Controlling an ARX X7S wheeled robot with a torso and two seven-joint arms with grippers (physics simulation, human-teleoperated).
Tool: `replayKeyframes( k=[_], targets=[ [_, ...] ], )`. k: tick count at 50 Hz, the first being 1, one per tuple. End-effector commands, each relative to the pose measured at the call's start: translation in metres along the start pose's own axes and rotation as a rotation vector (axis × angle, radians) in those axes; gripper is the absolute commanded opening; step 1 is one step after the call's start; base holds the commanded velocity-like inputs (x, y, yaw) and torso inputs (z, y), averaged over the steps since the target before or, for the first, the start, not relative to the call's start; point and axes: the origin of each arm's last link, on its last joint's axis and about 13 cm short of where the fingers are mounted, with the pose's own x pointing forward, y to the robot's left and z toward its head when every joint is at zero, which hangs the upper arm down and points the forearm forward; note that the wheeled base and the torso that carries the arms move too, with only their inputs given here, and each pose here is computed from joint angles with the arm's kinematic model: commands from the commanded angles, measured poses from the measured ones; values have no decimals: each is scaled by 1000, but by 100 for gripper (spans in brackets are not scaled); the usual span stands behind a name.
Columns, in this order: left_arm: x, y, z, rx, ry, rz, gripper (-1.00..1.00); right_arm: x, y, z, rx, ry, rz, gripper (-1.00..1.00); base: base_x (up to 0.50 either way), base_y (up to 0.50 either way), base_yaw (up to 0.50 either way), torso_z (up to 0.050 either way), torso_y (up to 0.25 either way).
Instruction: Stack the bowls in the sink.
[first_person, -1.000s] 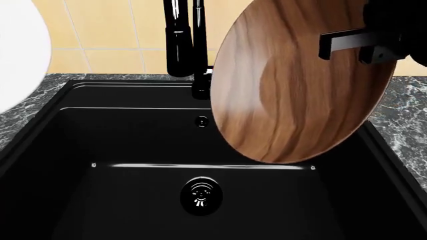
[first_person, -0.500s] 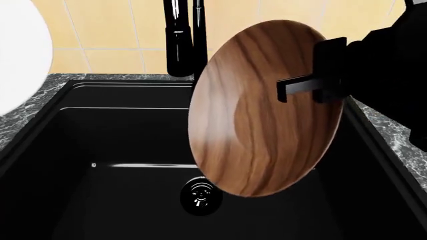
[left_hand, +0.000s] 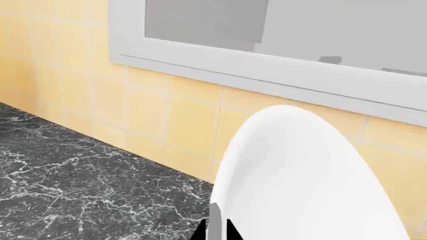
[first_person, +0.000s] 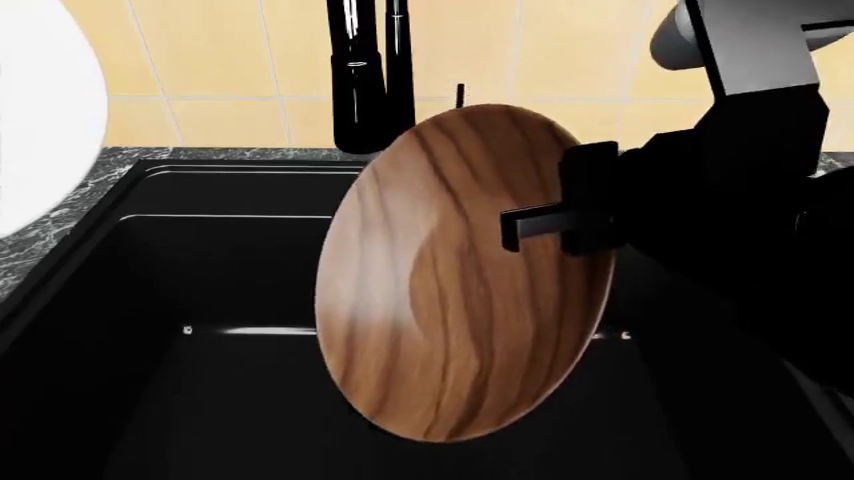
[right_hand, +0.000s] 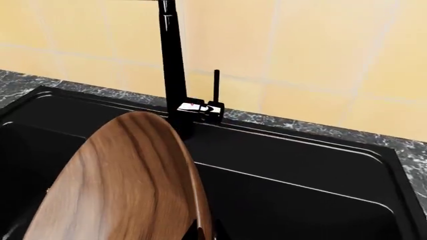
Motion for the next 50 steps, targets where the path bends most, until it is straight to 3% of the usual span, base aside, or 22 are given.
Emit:
replayKeyframes(
  k=[1, 16, 50],
  targets=[
    [-2, 1, 3, -17, -28, -1, -100, 15, 3, -9, 77, 13, 74, -100, 0, 0, 0, 0, 10],
    [-2, 1, 2, -18, -26, -1, -100, 33, 10, -10, 112, 17, 121, -100, 0, 0, 0, 0, 0],
    [-2, 3, 0, -20, -25, 0, -100, 77, 6, -47, 204, 120, 135, -100, 0, 0, 0, 0, 1]
  ],
)
